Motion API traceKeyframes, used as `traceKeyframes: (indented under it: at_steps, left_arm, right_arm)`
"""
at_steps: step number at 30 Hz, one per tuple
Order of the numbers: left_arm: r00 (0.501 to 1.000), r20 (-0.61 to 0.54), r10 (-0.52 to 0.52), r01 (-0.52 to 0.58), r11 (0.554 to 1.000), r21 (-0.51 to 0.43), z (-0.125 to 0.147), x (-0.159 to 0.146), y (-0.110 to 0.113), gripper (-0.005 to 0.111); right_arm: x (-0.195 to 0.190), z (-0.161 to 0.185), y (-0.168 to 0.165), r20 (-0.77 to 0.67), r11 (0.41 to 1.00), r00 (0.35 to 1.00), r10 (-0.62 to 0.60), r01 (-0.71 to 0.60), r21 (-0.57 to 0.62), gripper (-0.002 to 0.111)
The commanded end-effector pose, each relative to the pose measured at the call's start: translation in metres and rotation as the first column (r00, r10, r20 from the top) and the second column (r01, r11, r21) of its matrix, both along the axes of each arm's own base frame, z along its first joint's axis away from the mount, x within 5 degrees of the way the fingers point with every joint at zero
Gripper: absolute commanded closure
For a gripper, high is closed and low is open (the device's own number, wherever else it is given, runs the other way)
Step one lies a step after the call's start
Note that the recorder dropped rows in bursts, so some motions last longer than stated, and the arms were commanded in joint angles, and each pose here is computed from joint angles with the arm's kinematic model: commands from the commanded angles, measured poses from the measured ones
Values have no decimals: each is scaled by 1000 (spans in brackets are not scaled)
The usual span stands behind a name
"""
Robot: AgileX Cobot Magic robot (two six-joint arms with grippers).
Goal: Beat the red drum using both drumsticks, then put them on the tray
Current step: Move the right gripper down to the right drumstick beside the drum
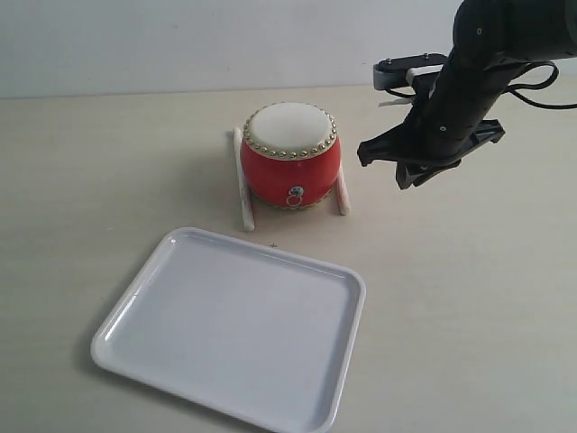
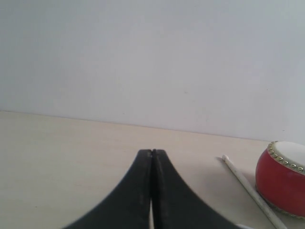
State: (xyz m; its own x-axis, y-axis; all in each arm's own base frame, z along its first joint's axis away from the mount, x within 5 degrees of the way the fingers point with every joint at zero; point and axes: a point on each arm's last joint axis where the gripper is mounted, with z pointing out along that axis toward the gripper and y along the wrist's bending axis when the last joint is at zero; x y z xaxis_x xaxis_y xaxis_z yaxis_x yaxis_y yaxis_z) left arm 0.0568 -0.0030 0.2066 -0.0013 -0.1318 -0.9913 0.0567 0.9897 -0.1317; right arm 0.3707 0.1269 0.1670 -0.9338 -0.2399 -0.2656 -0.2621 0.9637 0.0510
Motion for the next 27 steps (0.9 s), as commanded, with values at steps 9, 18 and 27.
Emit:
traceKeyframes:
  at_steps: [9,18,27]
  left_arm:
    - [999,41,-1,4,997,-77,3,-1,0,107]
    - [1000,27,-3,8,978,-209,3,-1,0,107]
    - [1000,27,-3,8,981,-195,3,-1,0,107]
  right_arm:
    - [4,3,3,44,1000,999,31,-31,4,90]
    - [6,4,14,66,992,997,35,-43,122,90]
    - [6,-14,45,149,982,980,134,-151,111,73]
